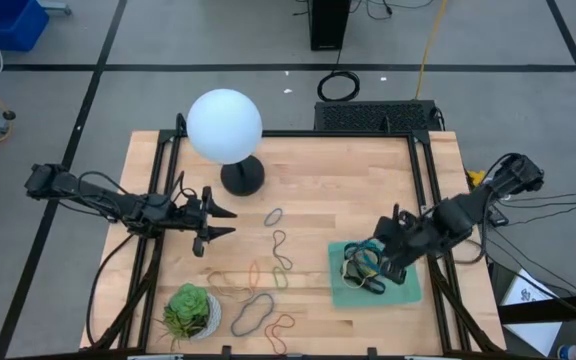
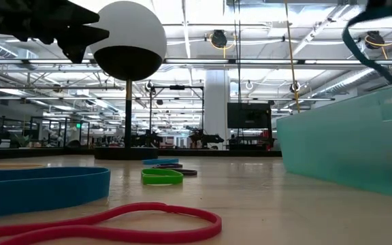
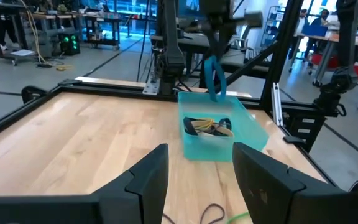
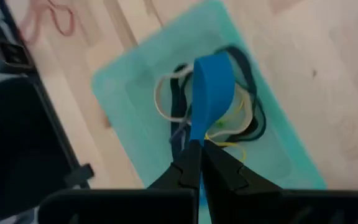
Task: Pick and place rubber bands into bin
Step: Put the top left blue rubber band into the green bin
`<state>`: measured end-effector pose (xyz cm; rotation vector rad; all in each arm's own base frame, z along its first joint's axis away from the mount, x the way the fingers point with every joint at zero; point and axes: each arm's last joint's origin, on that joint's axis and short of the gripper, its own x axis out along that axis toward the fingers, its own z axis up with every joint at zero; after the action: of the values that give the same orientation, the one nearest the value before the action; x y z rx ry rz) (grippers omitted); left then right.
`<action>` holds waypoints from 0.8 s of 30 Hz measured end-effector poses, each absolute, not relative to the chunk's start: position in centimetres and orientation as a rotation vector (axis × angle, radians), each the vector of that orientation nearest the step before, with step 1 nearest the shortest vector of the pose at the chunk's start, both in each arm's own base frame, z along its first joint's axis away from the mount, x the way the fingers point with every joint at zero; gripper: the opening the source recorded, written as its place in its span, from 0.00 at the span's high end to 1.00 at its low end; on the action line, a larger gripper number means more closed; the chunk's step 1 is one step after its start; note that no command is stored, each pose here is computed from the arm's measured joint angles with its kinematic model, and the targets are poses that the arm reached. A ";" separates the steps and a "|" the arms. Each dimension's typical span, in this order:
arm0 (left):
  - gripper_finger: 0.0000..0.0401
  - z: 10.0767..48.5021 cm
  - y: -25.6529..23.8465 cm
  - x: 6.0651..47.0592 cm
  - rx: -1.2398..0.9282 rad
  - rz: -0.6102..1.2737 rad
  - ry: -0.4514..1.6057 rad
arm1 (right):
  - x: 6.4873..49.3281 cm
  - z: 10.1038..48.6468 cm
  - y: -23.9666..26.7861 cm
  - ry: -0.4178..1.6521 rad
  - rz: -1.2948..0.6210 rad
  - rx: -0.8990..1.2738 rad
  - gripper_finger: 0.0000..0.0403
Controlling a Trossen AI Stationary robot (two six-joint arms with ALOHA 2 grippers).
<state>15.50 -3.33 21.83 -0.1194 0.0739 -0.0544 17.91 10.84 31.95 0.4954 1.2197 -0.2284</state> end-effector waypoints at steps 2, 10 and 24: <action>0.54 21.8 -3.3 15.5 -0.119 -0.055 0.075 | 17.9 30.6 11.5 1.247 -0.237 0.481 1.00; 0.54 21.7 -3.3 15.5 -0.118 -0.055 0.084 | 17.9 23.6 12.3 1.329 -0.285 0.478 1.00; 0.54 21.7 -3.3 15.5 -0.119 -0.055 0.084 | 16.8 18.2 11.6 1.378 -0.316 0.540 1.00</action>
<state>15.49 -3.33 21.75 -0.1189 0.0836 -0.0551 16.78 11.62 18.18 0.5400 1.3781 -0.3157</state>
